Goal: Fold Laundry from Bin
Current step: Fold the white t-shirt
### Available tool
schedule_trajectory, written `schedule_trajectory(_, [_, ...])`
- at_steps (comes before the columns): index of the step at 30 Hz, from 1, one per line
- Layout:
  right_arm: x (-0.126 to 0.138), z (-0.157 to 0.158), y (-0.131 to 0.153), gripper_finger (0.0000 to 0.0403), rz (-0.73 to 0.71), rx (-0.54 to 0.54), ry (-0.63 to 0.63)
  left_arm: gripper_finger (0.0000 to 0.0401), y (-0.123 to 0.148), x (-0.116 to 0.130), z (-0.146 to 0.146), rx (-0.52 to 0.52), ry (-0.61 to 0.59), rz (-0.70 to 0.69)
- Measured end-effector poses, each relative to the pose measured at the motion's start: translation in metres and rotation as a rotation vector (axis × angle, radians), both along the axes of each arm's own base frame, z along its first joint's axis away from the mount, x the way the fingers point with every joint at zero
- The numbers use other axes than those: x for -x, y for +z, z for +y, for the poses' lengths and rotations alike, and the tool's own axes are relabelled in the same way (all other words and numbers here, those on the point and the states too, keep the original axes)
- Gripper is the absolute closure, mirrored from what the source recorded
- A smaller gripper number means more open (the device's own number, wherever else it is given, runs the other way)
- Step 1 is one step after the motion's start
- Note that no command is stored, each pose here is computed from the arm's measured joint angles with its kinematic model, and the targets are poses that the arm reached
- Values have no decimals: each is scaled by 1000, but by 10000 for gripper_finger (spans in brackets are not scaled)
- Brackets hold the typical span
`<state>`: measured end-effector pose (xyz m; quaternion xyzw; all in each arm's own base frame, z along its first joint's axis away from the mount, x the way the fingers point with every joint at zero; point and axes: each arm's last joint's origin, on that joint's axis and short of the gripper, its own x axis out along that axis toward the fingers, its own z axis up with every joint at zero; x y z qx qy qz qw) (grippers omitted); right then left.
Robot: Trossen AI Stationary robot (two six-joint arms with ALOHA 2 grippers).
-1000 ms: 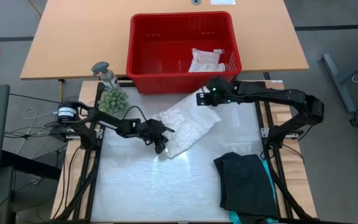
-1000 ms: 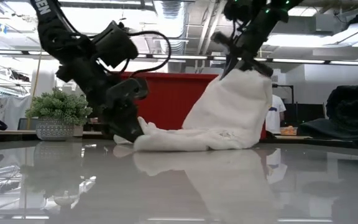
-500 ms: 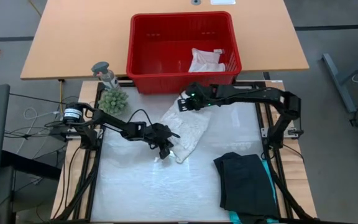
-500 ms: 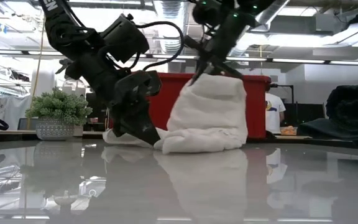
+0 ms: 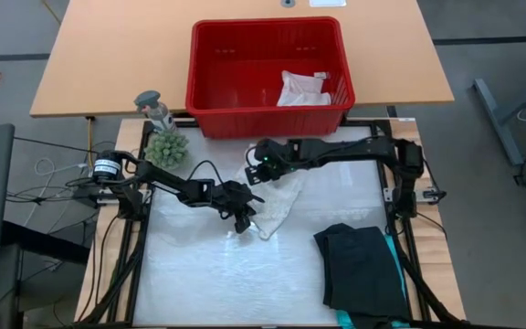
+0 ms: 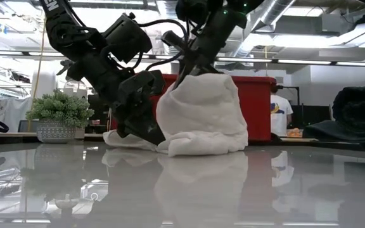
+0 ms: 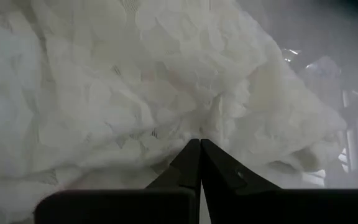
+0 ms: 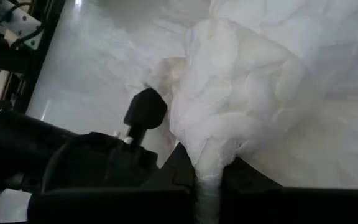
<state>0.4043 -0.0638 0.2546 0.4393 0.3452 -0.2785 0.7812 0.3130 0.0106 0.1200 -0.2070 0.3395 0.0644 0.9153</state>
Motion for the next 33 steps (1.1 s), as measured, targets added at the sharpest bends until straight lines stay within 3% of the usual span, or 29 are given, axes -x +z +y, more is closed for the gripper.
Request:
schedule_trajectory(10, [-4,12,2,357,-41,-47,35,401,4,-3,1,-10,12,-55])
schedule_trajectory(19, [-5,17,2,276,-45,-72,62,401,5,-4,0,11,0,-62])
schedule_trajectory(23, [-7,16,4,267,-71,-56,73,401,21,1,-3,102,-68,-79])
schedule_trajectory(27, [-12,16,9,264,-140,-36,95,401,35,17,-6,173,-116,7])
schedule_trajectory(33, [-12,17,9,263,-146,-32,130,401,79,47,0,124,-94,-7])
